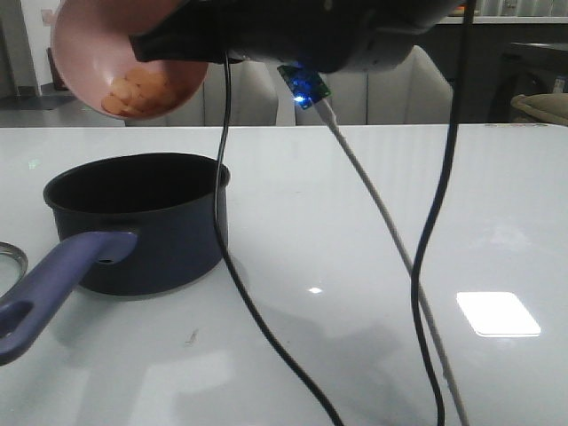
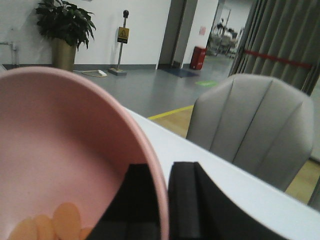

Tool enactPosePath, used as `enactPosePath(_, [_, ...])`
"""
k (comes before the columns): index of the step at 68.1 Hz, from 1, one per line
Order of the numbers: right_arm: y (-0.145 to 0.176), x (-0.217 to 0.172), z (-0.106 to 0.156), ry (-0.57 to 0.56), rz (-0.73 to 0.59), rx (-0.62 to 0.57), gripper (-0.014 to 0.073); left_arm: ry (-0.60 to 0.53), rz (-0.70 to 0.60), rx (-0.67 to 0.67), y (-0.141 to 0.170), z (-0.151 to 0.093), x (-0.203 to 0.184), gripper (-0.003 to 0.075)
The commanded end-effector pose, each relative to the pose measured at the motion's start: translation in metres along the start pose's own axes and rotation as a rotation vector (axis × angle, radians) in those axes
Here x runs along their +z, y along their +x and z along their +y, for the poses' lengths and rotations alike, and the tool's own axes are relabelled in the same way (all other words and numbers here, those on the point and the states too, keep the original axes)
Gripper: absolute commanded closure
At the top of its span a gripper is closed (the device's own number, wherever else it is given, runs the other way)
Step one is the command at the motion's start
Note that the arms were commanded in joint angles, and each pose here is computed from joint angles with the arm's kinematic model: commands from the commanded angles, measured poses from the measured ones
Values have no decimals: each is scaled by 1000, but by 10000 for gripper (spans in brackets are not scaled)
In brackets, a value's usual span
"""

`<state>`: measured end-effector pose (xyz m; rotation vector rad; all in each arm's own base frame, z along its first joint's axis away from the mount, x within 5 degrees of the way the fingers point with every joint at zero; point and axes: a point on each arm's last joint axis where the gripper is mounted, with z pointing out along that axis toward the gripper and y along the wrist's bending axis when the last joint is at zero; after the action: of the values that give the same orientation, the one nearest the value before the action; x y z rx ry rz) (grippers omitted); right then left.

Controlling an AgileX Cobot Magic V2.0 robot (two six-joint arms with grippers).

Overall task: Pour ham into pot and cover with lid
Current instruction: 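Carry the bowl over the saucepan and tilt it to pour the ham, then bring the empty bowl back and lower it onto the table, releasing it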

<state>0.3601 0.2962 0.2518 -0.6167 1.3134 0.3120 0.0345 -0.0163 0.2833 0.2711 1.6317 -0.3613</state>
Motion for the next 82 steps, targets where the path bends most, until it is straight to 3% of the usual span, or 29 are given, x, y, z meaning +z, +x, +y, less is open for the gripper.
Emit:
enactPosePath(1, [-37,-2,-6,70,-226,-181,460,13,-93,-10,-14,-1,-1,114])
enactPosePath(31, [-4,-5,34,243,-409,-810,460,13,-93,-10,-14,-1,-1,114])
enactPosePath(40, [5,-4,37,241,-391,-871,460,13,-93,-10,-14,-1,-1,114])
enactPosePath(54, [1,-3,36,249,-399,-867,460,13,-93,-10,-14,-1,-1,114])
enactPosePath(62, [0,-3,32,247,-391,-713,460,13,-93,-10,-14,-1,-1,114])
enactPosePath(71, [-6,-3,27,176,-387,-277,462,13,-93,-10,-14,-1,-1,114])
enactPosePath(82, [-25,-2,20,82,-285,136,462,13,-93,-10,-14,-1,-1,114])
